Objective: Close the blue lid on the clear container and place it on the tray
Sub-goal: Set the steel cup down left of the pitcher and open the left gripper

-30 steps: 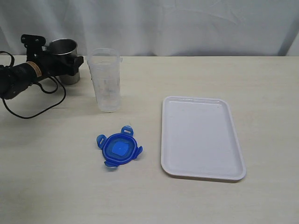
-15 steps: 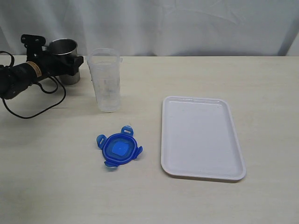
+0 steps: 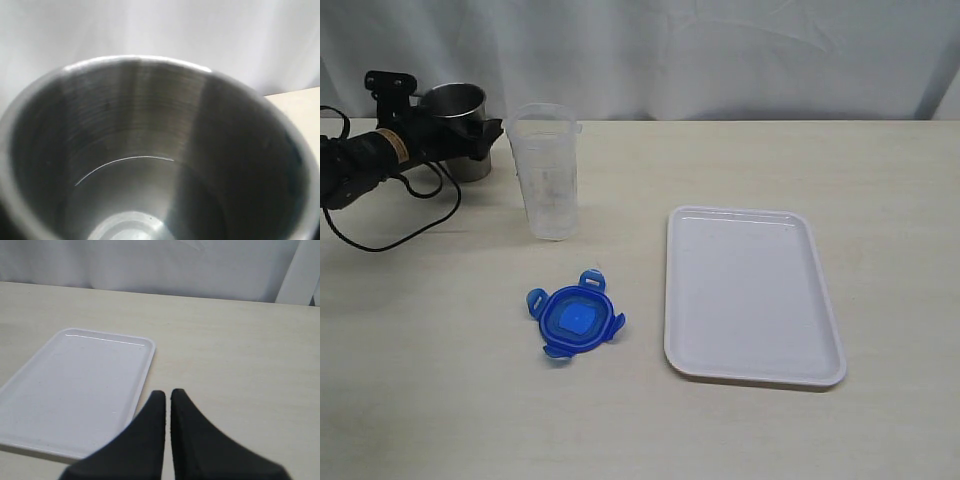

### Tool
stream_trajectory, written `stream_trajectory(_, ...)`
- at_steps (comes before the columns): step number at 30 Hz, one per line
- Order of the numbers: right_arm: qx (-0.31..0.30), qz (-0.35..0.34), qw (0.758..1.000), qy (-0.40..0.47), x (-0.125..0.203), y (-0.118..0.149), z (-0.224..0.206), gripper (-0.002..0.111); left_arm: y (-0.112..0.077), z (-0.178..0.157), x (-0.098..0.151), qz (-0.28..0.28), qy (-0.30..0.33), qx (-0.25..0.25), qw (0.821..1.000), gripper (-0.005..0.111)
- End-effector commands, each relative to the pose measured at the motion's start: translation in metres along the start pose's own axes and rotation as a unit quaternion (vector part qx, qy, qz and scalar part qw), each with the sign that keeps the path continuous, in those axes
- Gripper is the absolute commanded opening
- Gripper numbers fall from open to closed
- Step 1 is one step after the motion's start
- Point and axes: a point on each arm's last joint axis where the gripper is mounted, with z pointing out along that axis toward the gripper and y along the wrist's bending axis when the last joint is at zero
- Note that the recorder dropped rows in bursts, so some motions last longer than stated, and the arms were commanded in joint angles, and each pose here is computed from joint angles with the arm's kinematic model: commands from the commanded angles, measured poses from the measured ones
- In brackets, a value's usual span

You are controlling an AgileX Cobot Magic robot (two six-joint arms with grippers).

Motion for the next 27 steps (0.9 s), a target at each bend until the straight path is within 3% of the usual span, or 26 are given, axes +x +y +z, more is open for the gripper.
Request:
stream_trajectory(1,0.0,-0.003,1.0,-0.005,-0.0013,-0.0001,-0.0005,0.004,-0.0012,-0.0002,-0.0064,0.002,-0.007,0.005,1.0,0.099)
stream_trajectory(27,0.0,-0.003,1.0,-0.005,-0.0013,-0.0001,-0.0005,0.004,-0.0038,-0.0009,-0.006,0.026,0.009,0.018,0.999,0.099)
